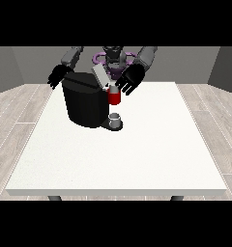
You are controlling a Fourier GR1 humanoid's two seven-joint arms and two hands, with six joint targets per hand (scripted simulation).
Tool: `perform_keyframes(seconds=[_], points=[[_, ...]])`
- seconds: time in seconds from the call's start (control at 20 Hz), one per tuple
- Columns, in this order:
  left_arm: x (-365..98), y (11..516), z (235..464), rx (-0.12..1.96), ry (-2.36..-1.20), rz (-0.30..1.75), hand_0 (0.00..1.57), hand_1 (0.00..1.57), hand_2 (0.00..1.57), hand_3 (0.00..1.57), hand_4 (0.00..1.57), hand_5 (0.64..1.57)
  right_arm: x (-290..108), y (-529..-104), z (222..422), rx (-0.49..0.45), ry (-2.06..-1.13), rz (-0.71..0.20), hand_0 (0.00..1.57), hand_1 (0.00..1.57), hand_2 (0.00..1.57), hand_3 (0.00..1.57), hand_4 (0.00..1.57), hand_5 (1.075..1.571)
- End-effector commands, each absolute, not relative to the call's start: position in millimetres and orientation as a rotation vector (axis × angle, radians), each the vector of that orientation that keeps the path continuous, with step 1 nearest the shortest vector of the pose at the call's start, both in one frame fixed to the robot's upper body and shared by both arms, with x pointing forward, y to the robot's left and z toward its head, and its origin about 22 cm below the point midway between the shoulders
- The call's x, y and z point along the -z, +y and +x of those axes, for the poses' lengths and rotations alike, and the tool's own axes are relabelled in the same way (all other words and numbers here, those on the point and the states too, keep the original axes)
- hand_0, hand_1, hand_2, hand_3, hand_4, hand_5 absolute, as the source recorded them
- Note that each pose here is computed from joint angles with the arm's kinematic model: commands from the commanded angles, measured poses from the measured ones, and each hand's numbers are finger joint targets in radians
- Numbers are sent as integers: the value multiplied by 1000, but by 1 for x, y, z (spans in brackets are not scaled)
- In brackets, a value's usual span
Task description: Insert the coffee pod into the coffee machine and close the lid
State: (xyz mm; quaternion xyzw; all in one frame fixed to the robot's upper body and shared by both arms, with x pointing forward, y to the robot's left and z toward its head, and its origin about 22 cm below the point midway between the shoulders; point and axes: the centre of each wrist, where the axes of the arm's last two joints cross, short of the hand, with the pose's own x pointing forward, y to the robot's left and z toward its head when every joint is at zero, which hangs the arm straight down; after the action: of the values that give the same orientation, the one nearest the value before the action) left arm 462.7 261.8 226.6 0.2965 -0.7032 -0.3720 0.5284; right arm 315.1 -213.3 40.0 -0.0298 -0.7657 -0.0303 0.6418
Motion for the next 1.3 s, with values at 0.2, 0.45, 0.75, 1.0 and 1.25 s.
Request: perform_keyframes(seconds=[0.2, 0.45, 0.75, 1.0, 1.25], points=[[-212, 236, 465, 936, -1616, 679, 1129, 1129, 1167, 1028, 443, 1571, -25, -220, 313, 89, -1694, -107, 0, 0, 0, 0, 403, 1571], [-233, 267, 461, 959, -1688, 743, 1085, 1085, 1132, 956, 403, 1571, -38, -229, 318, 90, -1746, -100, 0, 0, 0, 0, 380, 1571], [-211, 261, 461, 965, -1639, 721, 1073, 1073, 1125, 967, 364, 1571, -39, -231, 316, 110, -1705, -102, 0, 0, 0, 0, 431, 1571], [-205, 253, 461, 1062, -1650, 738, 567, 567, 810, 640, 235, 1571, -30, -228, 315, 107, -1703, -85, 0, 0, 0, 0, 415, 1571], [-236, 269, 463, 1059, -1603, 811, 0, 0, 0, 0, 0, 1571, -52, -199, 322, 71, -1754, -64, 0, 0, 0, 0, 411, 1571]])
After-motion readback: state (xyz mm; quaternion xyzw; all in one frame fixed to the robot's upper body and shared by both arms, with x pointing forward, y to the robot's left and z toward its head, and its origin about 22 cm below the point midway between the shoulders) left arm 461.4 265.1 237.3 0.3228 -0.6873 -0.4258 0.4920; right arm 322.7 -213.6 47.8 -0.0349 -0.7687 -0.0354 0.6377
